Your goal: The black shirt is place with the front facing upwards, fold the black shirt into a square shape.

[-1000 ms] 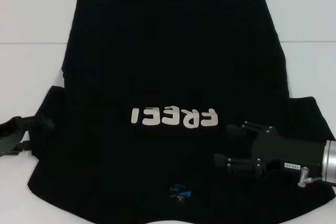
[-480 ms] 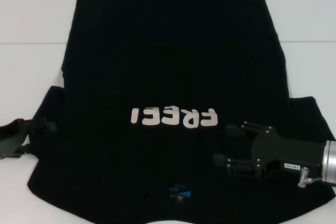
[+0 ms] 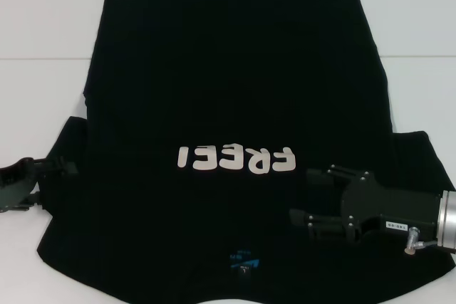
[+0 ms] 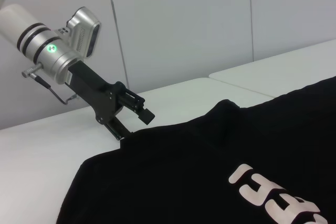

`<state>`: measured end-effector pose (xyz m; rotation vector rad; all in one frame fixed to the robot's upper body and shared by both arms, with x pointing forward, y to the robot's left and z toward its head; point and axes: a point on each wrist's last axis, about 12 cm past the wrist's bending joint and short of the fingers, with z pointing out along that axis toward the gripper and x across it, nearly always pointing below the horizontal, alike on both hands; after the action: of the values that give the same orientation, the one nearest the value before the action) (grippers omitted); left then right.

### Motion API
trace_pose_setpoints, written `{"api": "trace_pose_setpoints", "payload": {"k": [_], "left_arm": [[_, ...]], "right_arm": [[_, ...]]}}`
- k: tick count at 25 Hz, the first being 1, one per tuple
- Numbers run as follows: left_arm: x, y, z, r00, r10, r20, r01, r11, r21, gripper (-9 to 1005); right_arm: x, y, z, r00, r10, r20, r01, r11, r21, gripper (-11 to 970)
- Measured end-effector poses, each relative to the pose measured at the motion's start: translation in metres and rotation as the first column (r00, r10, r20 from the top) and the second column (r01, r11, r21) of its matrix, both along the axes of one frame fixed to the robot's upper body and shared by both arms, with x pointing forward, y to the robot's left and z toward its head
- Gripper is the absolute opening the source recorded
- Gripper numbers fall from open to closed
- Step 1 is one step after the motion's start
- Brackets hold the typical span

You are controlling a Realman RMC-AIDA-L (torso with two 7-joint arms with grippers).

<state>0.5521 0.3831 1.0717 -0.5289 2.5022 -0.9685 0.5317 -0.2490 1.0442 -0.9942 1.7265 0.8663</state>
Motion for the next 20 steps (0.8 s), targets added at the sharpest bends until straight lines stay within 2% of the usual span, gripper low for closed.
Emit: {"api": "trace_pose_setpoints", "payload": {"k": [7, 9, 20], "left_arm": [[0.004, -0.0008, 0.0, 1.0, -0.008, 0.014, 0.008, 0.999, 0.032, 875], [0.0056, -0.0029, -0.0021, 1.0, -0.015, 0.007, 0.014, 0.998, 0.056, 670], [0.0085, -0.0036, -0.0024, 1.0, -0.012, 0.015, 0.011, 0.997, 0.075, 449]], "right_arm": [[0.0, 0.0001, 0.0, 1.0, 0.001, 0.0, -0.001, 1.0, 0.0, 885], [0.0, 0.0001, 0.0, 1.0, 0.001, 0.0, -0.001, 1.0, 0.0, 885], [0.0, -0.0001, 0.0, 1.0, 0.0, 0.0, 0.0, 1.0, 0.0, 886]]}}
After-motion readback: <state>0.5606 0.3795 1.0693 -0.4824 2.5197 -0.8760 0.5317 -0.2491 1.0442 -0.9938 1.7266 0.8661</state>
